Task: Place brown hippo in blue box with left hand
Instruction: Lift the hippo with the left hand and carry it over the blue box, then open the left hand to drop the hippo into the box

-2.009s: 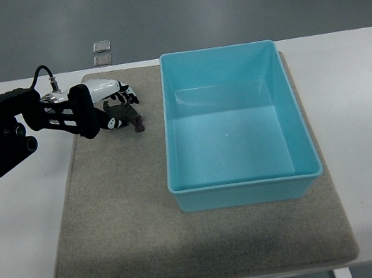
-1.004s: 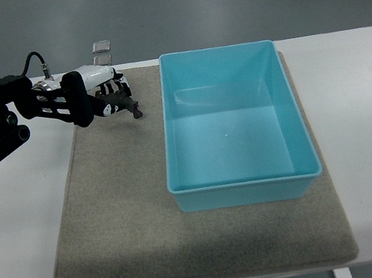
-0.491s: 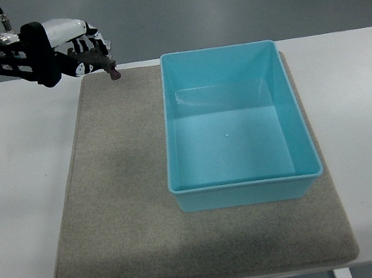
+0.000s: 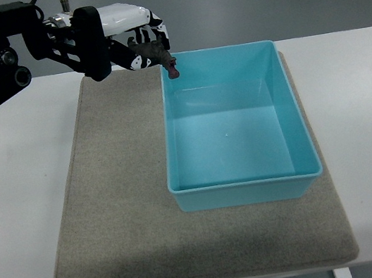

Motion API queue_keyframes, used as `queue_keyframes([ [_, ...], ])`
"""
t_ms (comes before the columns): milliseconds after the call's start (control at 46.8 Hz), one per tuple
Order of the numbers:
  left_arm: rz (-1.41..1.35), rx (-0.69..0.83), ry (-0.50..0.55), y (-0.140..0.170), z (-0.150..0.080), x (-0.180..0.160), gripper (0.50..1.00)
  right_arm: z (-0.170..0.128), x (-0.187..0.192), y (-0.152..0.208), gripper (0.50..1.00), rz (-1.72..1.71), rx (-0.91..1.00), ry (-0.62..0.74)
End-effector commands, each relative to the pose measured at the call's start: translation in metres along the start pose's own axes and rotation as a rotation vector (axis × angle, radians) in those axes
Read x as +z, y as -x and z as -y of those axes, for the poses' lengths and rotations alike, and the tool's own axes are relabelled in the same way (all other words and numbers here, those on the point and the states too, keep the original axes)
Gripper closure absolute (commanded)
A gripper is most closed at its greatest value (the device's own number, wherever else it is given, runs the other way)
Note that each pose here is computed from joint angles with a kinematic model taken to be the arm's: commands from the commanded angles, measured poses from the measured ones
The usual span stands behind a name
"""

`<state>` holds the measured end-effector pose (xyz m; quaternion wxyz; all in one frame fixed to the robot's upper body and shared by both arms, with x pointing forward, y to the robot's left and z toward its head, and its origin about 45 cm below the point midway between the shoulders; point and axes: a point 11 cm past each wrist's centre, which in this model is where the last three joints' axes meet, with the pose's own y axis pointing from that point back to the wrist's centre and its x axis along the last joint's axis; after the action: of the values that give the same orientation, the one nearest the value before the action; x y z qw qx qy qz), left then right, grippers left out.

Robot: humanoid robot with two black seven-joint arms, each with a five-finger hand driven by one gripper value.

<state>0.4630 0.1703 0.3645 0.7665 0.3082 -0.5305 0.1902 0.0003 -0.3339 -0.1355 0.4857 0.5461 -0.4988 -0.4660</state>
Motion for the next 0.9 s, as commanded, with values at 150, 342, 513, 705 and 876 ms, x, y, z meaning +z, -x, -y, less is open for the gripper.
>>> queue_keyframes([
  [150,-0.036,-0.052,0.082,0.031,0.03,0.029,1.0,0.0,0.0,0.0,0.564,0.0,0.0,0.0],
  [342,-0.073,-0.087,0.117,0.056,0.045,0.043,1.0,0.0,0.0,0.0,0.564,0.0,0.0,0.0],
  [513,-0.087,-0.097,0.137,0.065,0.051,0.051,1.0,0.0,0.0,0.0,0.564,0.0,0.0,0.0],
  [705,-0.104,-0.112,0.141,0.075,0.051,0.051,0.86,0.0,0.0,0.0,0.564,0.001,0.0,0.0],
  [876,-0.125,-0.098,0.14,0.072,0.049,0.05,0.542,0.0,0.0,0.0,0.564,0.0,0.0,0.0],
])
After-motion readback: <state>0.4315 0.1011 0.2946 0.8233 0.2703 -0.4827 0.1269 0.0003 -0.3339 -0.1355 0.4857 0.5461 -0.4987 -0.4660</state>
